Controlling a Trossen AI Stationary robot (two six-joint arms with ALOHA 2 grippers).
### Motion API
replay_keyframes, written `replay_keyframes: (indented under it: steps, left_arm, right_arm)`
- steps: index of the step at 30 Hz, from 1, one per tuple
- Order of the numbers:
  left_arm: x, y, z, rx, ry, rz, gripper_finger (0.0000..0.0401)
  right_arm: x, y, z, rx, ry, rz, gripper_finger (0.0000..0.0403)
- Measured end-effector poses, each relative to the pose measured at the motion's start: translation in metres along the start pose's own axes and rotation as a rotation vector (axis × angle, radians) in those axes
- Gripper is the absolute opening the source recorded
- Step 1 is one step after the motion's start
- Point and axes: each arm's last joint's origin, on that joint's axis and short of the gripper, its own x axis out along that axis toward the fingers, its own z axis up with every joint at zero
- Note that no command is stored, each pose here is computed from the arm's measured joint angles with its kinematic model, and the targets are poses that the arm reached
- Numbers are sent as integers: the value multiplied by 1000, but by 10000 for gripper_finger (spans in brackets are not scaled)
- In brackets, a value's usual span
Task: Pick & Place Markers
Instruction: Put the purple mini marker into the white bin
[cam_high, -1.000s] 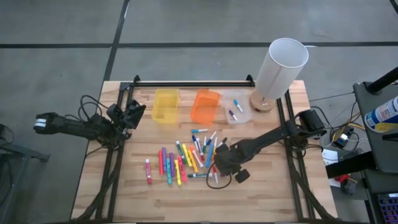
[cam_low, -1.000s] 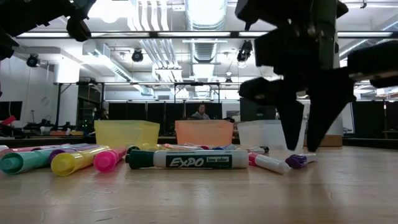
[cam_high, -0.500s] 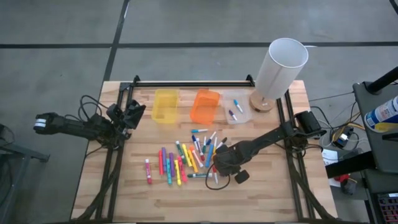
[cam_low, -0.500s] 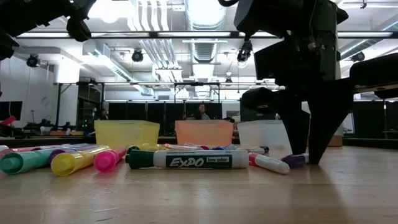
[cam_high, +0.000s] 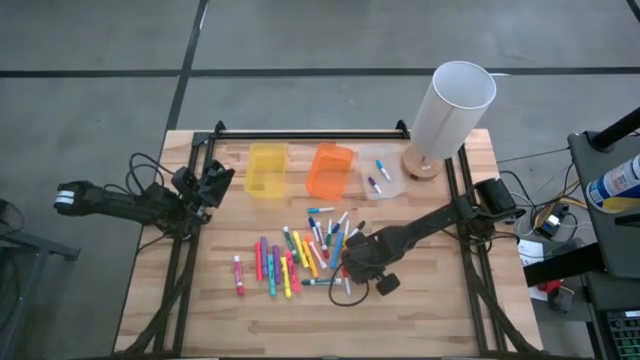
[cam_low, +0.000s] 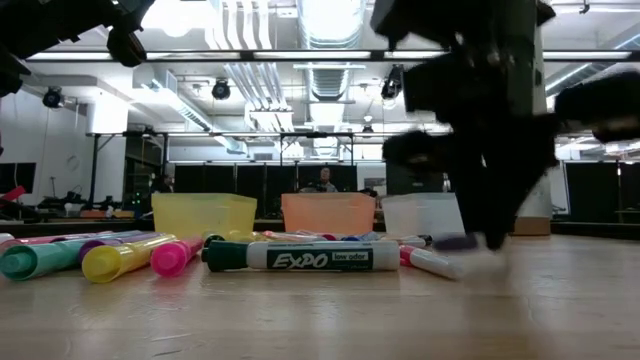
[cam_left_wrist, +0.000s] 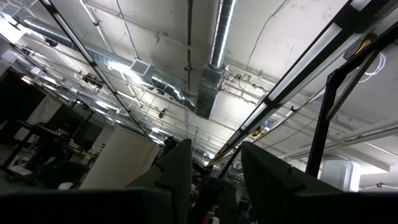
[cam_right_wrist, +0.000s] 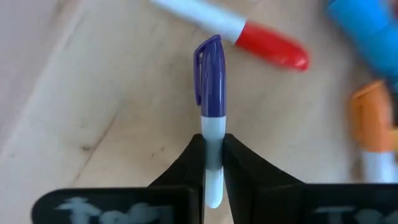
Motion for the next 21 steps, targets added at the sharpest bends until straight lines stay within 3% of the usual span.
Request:
replay_keyframes:
  steps: [12,21]
  left_arm:
    - [0,0,0,-8,-1,0,133]
    - [0,0,-1,-9,5,2,133]
  right_arm:
    - [-53,-10,18,-6,-41,-116,29]
    - [-80,-33,6,59,-15,-183,29]
